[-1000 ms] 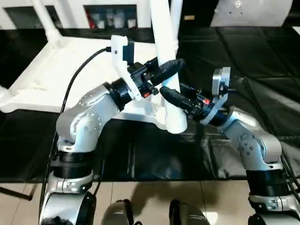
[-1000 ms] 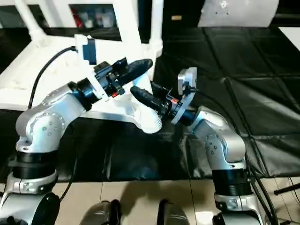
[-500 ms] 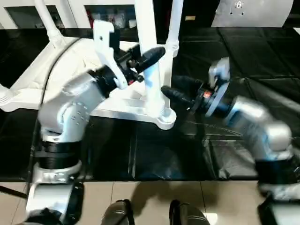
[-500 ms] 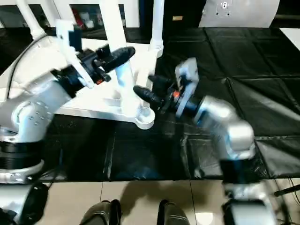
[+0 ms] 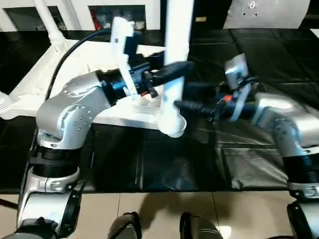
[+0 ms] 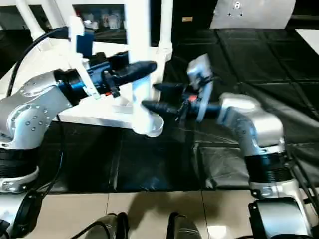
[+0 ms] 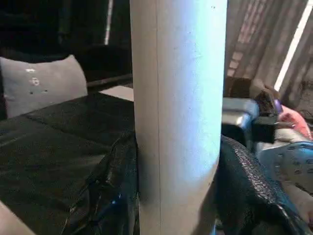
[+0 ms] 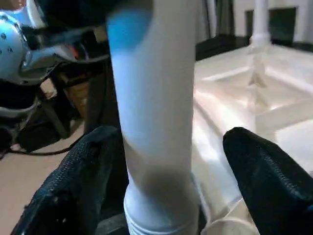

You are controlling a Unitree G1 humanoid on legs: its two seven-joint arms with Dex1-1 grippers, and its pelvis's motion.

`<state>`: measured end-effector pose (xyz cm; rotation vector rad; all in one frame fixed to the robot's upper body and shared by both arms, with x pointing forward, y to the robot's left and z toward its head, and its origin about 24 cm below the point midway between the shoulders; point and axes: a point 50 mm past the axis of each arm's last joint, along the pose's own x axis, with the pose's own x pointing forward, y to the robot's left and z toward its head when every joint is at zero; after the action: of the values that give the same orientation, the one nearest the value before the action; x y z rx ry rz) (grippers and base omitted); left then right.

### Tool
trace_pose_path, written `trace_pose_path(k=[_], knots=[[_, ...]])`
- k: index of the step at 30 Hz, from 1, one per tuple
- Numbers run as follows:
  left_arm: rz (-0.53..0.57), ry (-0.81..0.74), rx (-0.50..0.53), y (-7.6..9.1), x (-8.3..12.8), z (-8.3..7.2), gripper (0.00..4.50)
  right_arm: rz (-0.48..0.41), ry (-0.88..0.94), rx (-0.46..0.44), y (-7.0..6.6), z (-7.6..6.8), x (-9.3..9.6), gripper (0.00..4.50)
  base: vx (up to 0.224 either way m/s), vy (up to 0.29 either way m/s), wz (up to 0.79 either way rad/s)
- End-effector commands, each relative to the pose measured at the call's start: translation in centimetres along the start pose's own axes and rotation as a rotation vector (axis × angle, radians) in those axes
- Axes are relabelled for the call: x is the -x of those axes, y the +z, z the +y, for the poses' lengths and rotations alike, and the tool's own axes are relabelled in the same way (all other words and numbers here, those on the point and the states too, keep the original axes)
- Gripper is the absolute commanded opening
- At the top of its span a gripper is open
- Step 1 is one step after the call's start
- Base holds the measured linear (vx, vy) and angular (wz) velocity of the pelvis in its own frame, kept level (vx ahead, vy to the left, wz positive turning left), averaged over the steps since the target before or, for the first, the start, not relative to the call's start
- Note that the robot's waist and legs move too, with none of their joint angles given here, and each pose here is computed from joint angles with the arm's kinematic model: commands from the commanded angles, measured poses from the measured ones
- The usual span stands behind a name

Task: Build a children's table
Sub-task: Pick table leg

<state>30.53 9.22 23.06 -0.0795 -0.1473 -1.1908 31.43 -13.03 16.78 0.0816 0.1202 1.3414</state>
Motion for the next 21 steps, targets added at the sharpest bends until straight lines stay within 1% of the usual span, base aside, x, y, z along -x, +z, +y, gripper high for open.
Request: trace_pose_path(k=[1,9,21], knots=[[-0.001,-0.035,-0.038,0.7,-0.3,-0.5,1.85,0.015,0.038,0.007,0.1,0.4,-0.3,3.83,0.000,0.000,0.00],[0.000,-0.090,-0.031,0.8,-0.7,-1.1,1.85,0.054,0.055,0.038,-0.4,0.2,-0.7,3.83,0.000,0.000,0.00],[-0.012,-0.124,-0.019,0.7,-1.2,-1.8,1.85,0.062,0.077,0.054,-0.6,0.3,-1.4,3.83,0.000,0.000,0.00]])
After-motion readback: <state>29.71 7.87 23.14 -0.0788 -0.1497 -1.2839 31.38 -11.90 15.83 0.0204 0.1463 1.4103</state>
